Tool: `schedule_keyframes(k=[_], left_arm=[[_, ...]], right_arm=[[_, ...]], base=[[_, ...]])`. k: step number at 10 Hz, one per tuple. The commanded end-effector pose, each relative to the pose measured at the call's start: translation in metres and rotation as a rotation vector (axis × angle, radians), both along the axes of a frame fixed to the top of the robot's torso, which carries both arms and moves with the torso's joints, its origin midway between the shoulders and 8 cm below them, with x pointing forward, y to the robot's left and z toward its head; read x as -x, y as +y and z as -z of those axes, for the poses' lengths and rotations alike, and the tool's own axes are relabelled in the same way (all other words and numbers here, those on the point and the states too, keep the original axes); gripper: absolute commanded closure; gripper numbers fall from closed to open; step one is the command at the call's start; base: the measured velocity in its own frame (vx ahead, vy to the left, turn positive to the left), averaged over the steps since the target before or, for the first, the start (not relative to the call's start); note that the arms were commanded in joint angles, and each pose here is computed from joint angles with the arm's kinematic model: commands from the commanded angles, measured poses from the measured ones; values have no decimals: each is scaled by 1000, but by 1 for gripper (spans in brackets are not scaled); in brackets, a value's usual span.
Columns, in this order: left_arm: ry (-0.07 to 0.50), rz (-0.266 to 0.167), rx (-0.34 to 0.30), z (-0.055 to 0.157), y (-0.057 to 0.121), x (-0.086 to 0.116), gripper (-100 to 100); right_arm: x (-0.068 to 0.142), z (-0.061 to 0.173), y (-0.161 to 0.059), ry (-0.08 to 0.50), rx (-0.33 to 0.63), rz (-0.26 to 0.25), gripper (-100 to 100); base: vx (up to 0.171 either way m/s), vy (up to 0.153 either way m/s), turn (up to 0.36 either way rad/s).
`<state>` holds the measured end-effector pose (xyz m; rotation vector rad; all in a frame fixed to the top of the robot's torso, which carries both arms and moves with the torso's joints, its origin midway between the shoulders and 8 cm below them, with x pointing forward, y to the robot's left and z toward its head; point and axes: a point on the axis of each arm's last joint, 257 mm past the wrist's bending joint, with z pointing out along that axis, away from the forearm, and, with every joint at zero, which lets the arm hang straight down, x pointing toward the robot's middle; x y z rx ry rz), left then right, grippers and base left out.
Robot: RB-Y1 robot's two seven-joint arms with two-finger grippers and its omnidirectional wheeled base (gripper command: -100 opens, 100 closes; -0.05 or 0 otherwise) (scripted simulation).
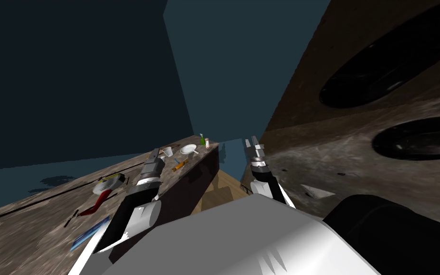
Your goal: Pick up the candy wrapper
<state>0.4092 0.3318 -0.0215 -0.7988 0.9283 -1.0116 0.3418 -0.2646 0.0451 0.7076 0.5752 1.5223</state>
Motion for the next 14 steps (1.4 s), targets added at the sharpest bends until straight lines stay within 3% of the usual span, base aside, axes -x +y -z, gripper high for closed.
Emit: schedule_keyframes(k=[1,14], left_arm=[[30,-11,15,6,9,-3,-100],[243,-101,199,48,73,-17,-100]], right_arm=[[0,0,0,0,0,0,0],[0,0,0,0,0,0,0]], base=[[31,-61,15],[34,-45,19]])
